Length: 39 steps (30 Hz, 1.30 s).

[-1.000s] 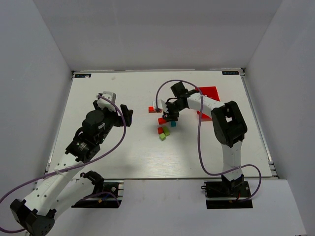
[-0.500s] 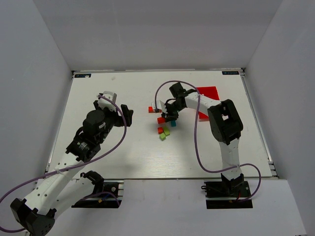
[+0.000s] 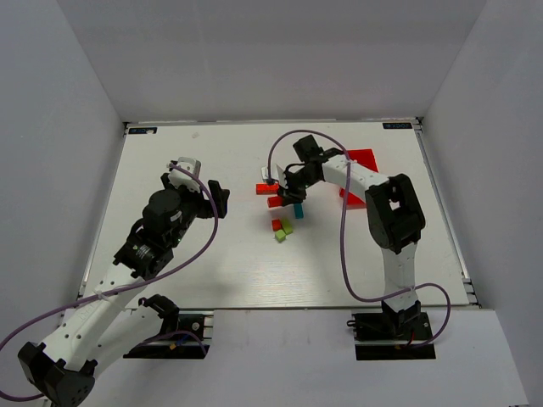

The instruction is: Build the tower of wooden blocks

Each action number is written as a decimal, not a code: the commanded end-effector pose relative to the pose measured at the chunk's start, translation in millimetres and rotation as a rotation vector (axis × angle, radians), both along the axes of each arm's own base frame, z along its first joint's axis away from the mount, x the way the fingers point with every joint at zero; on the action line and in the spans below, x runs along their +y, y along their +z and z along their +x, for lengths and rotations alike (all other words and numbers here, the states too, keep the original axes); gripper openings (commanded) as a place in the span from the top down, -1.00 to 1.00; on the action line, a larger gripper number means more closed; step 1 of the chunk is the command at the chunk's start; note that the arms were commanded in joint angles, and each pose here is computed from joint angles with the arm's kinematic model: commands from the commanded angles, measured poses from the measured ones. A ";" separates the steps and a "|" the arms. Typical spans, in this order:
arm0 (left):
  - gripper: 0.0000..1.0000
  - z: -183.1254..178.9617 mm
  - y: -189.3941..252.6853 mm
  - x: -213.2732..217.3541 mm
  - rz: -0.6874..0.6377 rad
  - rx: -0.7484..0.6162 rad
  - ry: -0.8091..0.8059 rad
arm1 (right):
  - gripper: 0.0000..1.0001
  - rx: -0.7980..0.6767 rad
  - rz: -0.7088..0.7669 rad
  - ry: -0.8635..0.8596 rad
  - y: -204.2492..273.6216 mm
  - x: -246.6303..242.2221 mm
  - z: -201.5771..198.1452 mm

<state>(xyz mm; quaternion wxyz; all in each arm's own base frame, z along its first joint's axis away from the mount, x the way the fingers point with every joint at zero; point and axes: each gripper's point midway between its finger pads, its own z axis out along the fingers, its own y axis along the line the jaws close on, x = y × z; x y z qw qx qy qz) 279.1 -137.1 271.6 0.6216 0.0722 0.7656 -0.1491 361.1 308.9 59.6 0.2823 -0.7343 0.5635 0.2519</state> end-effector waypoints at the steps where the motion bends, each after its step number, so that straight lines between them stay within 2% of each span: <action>1: -0.98 1.1 0.7 1.5 -0.002 -0.009 0.006 | 0.93 -0.052 0.083 -0.053 47.8 12.3 13.1; 16: -0.98 1.1 0.7 1.5 -0.002 -0.009 0.006 | 0.93 -0.135 0.052 -0.243 51.8 9.5 60.4; 30: -0.98 0.5 0.6 0.0 -0.003 -0.009 -0.003 | 0.91 -0.139 -0.012 -0.255 39.2 2.4 85.8; 39: -0.98 1.9 -2.1 -0.4 0.010 -0.004 -0.005 | 0.88 -0.092 -0.013 -0.218 27.7 -3.6 84.8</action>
